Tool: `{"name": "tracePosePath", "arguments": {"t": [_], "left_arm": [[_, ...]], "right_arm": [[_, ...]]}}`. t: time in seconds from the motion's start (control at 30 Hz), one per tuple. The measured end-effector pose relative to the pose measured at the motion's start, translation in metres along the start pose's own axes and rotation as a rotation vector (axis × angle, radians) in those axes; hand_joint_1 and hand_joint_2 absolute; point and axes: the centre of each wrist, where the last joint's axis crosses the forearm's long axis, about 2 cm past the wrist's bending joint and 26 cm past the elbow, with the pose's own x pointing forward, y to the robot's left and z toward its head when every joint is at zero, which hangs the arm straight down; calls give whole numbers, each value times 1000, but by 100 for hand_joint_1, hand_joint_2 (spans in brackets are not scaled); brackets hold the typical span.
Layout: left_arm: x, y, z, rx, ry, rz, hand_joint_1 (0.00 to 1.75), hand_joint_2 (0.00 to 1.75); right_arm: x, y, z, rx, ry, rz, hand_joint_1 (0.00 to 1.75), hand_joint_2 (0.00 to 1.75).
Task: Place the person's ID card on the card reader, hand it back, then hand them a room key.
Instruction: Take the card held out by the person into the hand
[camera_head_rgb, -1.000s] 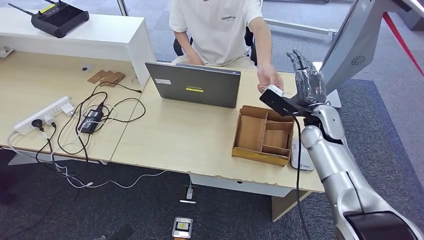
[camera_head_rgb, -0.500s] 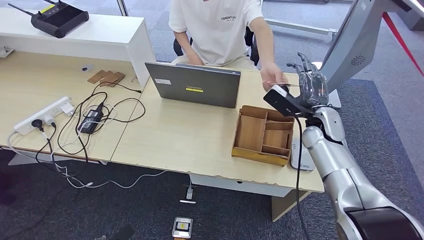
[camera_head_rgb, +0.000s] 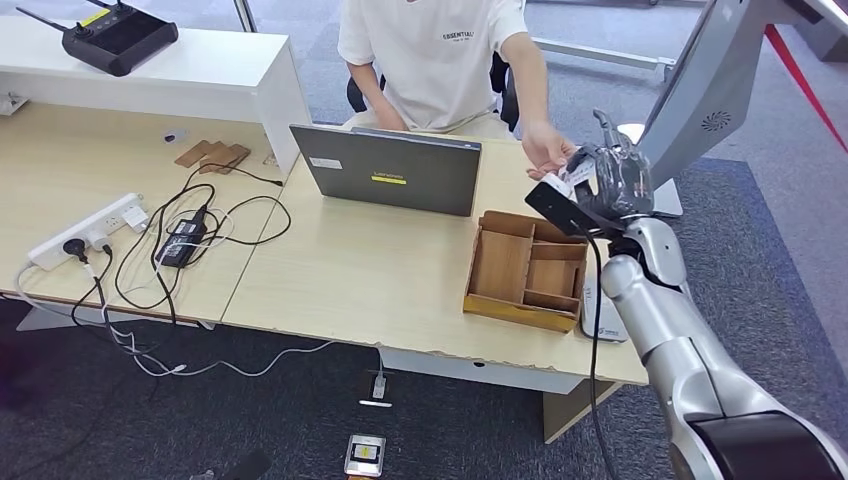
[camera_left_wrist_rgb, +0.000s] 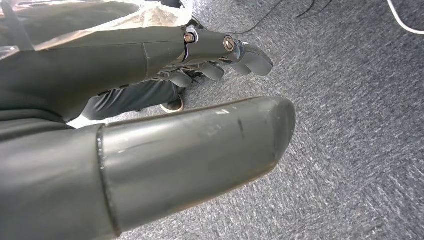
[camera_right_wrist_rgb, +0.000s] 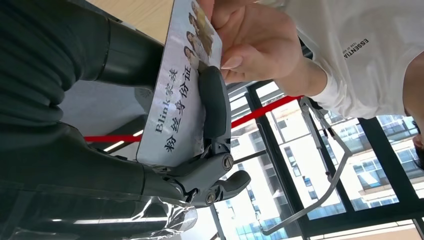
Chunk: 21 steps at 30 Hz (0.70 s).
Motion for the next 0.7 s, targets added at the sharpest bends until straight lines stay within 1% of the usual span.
{"name": "tracePosePath", "arguments": {"t": [0.07,0.37,0.57,0.7], "left_arm": [[0,0,0,0,0,-1,0,0],[0,0,0,1,2,4,0,0],[-3,-2,1,4,8,20,0,0],[-5,-3,2,12,11,30,0,0]], "right_arm": [[0,1,0,3,1,-4,175,175],[-5,1,2,26,15,-20,175,175],[-17,-2,5,30,35,-17,175,175],[-32,-5,11,40,65,-12,175,175]]}}
